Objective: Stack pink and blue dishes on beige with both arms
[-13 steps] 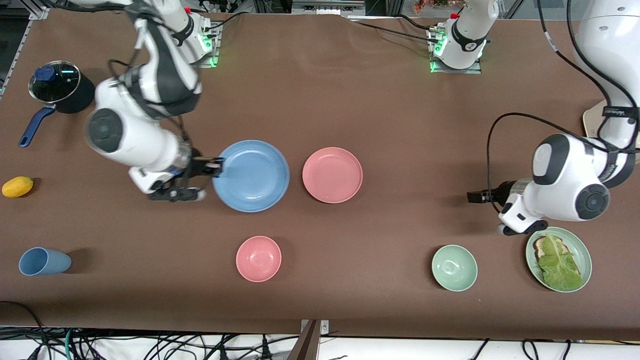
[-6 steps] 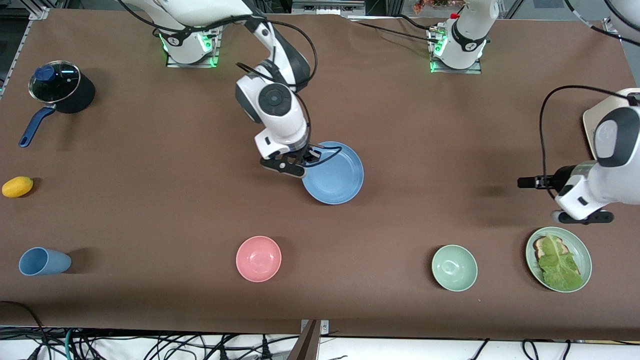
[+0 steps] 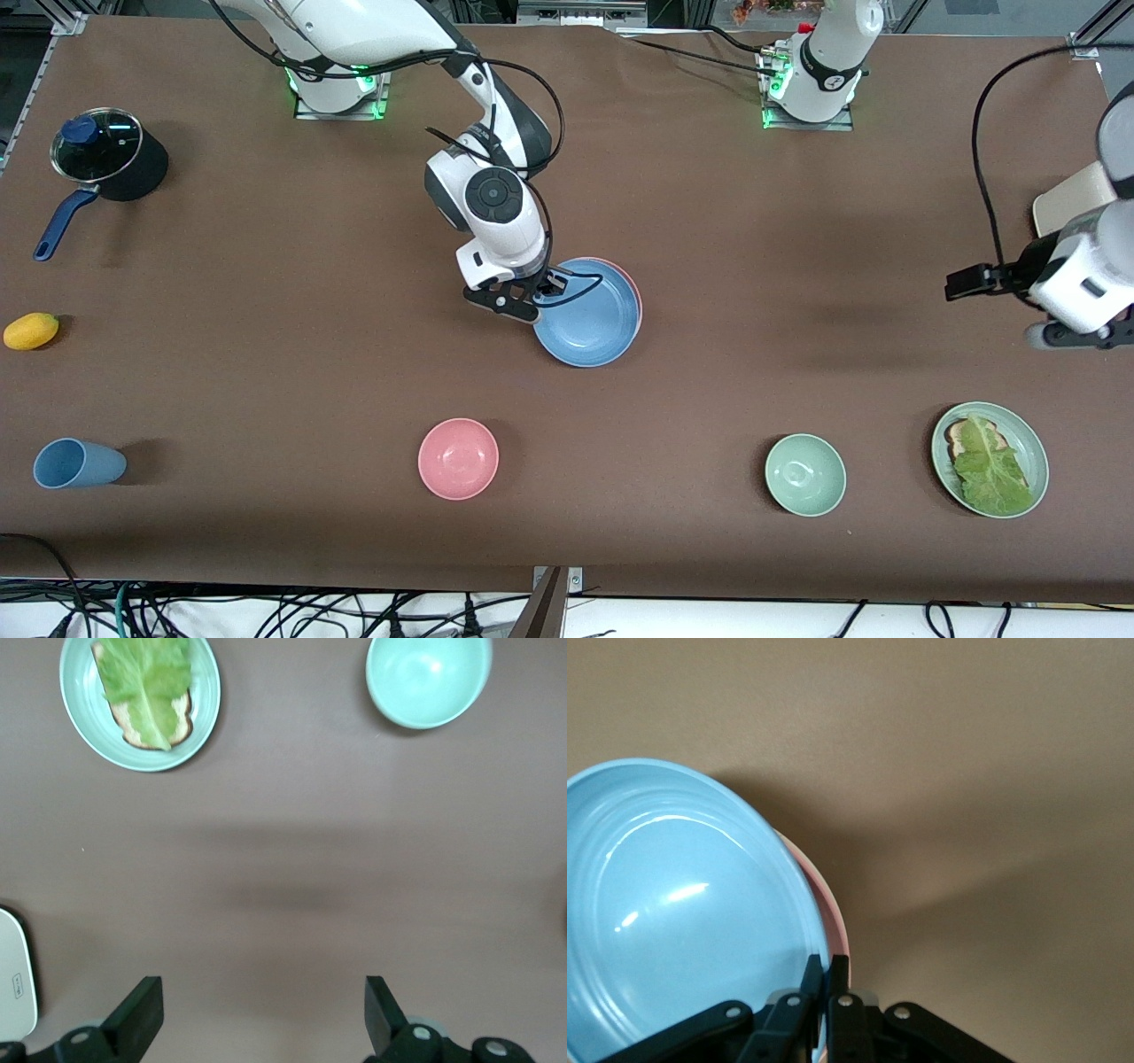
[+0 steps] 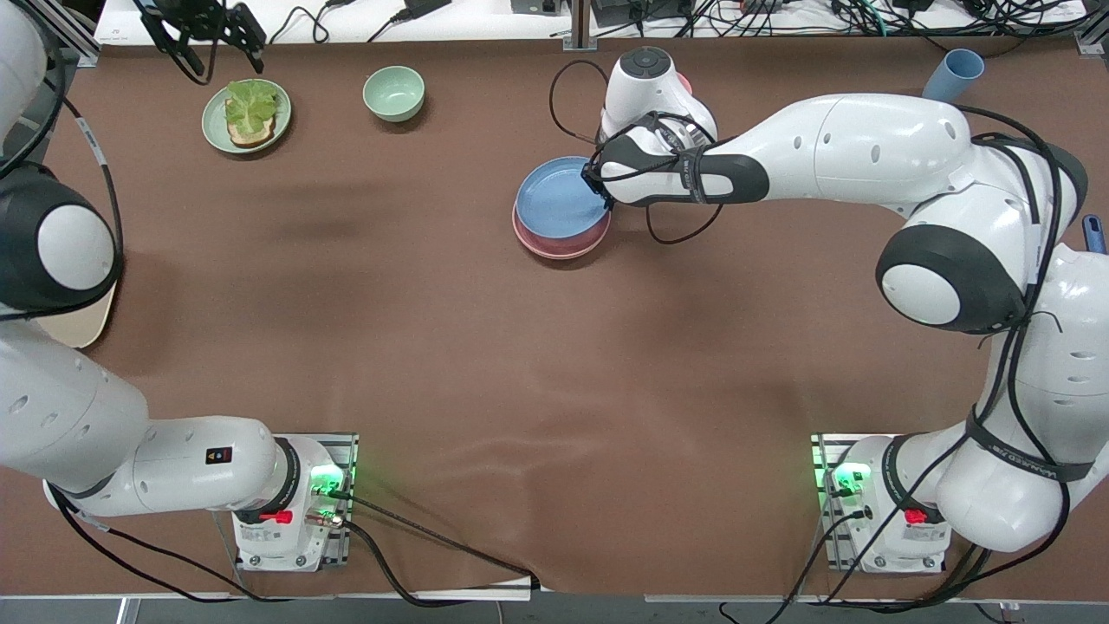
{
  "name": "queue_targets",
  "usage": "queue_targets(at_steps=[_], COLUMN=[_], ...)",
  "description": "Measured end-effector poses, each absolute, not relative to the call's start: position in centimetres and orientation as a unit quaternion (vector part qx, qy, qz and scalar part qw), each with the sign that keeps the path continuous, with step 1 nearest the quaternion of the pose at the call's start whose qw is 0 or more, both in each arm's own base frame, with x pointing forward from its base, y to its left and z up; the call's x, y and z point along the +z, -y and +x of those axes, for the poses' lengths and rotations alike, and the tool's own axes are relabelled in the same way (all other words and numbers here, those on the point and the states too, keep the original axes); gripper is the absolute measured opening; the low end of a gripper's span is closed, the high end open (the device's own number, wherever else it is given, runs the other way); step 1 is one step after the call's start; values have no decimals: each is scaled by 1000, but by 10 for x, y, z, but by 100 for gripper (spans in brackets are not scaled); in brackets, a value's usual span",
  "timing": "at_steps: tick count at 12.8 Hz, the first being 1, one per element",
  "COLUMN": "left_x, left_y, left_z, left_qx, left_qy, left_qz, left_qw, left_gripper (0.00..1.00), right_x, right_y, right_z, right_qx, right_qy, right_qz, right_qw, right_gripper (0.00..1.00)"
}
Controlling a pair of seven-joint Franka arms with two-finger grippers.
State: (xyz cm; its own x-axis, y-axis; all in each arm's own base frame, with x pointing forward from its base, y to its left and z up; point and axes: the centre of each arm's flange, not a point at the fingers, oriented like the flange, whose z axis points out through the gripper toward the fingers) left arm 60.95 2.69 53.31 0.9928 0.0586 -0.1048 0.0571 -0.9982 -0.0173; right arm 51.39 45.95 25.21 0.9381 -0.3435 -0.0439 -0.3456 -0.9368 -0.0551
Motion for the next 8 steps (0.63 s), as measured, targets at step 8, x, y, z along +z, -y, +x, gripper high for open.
queue_targets(at_steps=[8], left_x=[587], left_y=[3], left_z=[583], left_qx=[21], left_qy=[11], left_qz=[-1000], left_qw=[-11], left_gripper=[100], right_x=[253], right_y=[-460], right_z=[518], right_qx=[16], right_qy=[-195], right_qz=[-980], right_qw=[32], right_gripper=[37])
